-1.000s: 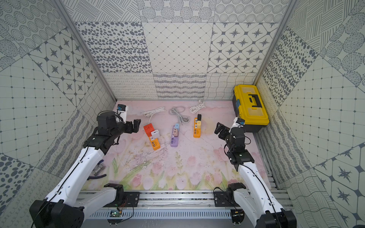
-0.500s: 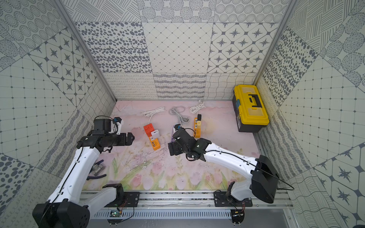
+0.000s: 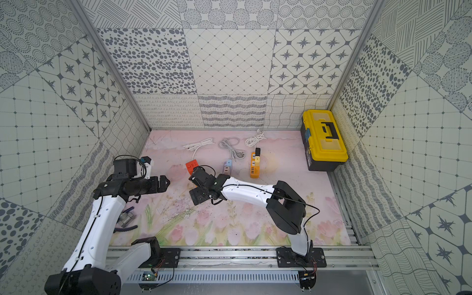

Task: Pull the plug off the socket
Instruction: Move the socket to the center of the board.

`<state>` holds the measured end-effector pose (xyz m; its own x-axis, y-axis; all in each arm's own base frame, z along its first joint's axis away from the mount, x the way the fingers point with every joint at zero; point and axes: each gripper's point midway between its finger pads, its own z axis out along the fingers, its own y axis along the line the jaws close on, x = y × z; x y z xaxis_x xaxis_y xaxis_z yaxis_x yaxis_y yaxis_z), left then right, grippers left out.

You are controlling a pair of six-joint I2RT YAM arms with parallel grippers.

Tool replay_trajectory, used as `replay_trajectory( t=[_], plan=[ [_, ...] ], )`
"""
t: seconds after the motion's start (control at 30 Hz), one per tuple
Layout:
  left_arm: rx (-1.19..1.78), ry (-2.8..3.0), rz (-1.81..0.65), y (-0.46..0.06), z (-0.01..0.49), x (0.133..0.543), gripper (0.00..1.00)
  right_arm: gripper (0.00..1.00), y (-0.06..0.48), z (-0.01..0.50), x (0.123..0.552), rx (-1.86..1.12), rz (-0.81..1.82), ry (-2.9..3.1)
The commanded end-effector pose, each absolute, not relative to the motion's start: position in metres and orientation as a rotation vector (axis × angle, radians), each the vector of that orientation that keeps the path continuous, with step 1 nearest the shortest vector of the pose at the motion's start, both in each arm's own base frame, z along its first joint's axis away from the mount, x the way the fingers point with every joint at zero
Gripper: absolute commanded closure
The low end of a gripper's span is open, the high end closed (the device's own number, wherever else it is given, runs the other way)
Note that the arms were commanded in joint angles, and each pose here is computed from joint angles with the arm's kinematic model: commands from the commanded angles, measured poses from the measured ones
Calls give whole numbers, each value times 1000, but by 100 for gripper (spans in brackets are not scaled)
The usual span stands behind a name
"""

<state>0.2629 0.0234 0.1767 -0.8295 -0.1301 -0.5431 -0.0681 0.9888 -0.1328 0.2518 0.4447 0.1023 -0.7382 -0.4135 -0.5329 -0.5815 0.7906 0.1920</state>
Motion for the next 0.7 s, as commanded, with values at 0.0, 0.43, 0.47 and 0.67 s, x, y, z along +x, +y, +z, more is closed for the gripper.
replay_trajectory(
  t=[0.0,0.43,0.47,0.67],
  plan=[
    [-98,2596,-238,12,171,259,1,18,449,88,268,-750,430,2512],
    [-89,2605,-253,9,169,261,1,28,465,41,309,-760,350,2501],
    [-87,2605,-253,9,169,261,1,29,465,40,311,-759,340,2494],
    [-90,2604,-249,10,169,261,2,37,473,34,313,-780,348,2477]
  ],
)
